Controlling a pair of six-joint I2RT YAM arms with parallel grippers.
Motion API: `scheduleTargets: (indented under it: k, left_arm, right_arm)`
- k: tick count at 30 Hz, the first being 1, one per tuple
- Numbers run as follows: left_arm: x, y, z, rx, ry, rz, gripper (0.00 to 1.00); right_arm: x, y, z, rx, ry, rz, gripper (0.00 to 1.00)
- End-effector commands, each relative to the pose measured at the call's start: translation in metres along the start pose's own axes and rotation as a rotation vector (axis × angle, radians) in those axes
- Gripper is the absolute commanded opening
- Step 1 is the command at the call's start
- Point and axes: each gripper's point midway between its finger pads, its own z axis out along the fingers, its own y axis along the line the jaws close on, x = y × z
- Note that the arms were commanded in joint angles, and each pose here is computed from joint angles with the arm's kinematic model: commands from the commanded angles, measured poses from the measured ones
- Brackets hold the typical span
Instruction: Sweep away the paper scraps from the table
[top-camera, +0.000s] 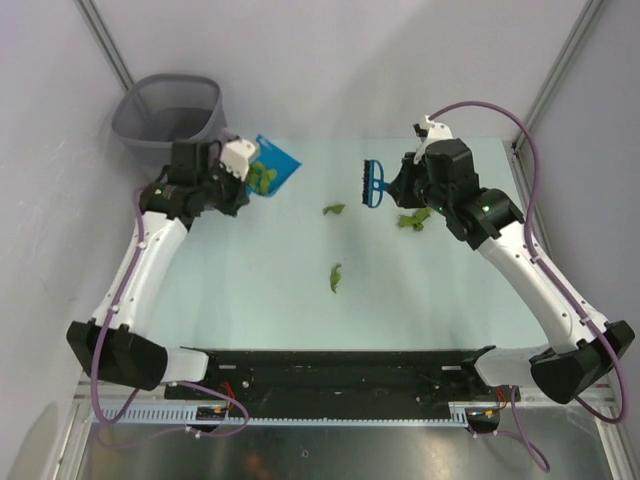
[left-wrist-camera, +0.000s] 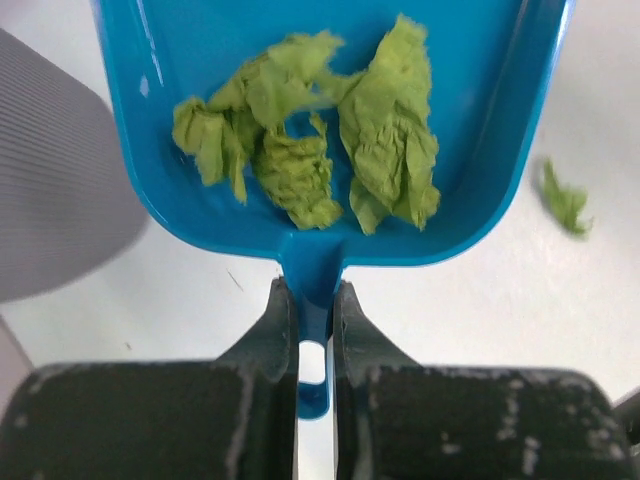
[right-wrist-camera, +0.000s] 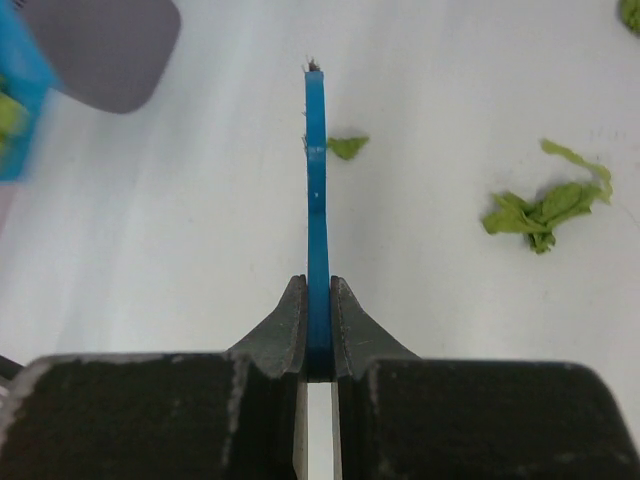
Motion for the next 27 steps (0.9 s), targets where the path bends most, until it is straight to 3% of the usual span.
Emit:
scheduleTargets:
  k: [1, 8, 12, 18, 22, 27]
  left_arm:
    - [-0.063, 0.027, -0.053, -0.159, -0.187, -0.168, 0.0]
    - [-0.117, 0.09, -0.108, -0.396, -0.342, -0.308, 0.0]
    - [-0.122, 0.128, -0.123, -0.521, -0.362, -0.365, 0.0]
    - [-0.115, 0.176, -0.156, -0.816, -0.296, -0.312, 0.0]
    - [-0.105, 0.199, -0.178, -0.984, -0.19, -0.216, 0.0]
    - [-0.097, 0.218, -0.194, -1.12, -0.08, -0.154, 0.0]
  right_arm:
    - [0.021, -0.014, 0.005, 0.045, 0.058, -0.017, 0.0]
    - [0.041, -0.018, 0.014, 0.05, 0.122, -0.023, 0.0]
    - [0.053, -0.019, 0.017, 0.048, 0.152, -0.028, 0.0]
    - [0.069, -0.019, 0.02, 0.026, 0.187, -0.023, 0.0]
    - [0.077, -0.019, 0.02, 0.013, 0.2, -0.022, 0.0]
    - [0.084, -0.019, 0.02, 0.003, 0.203, -0.015, 0.0]
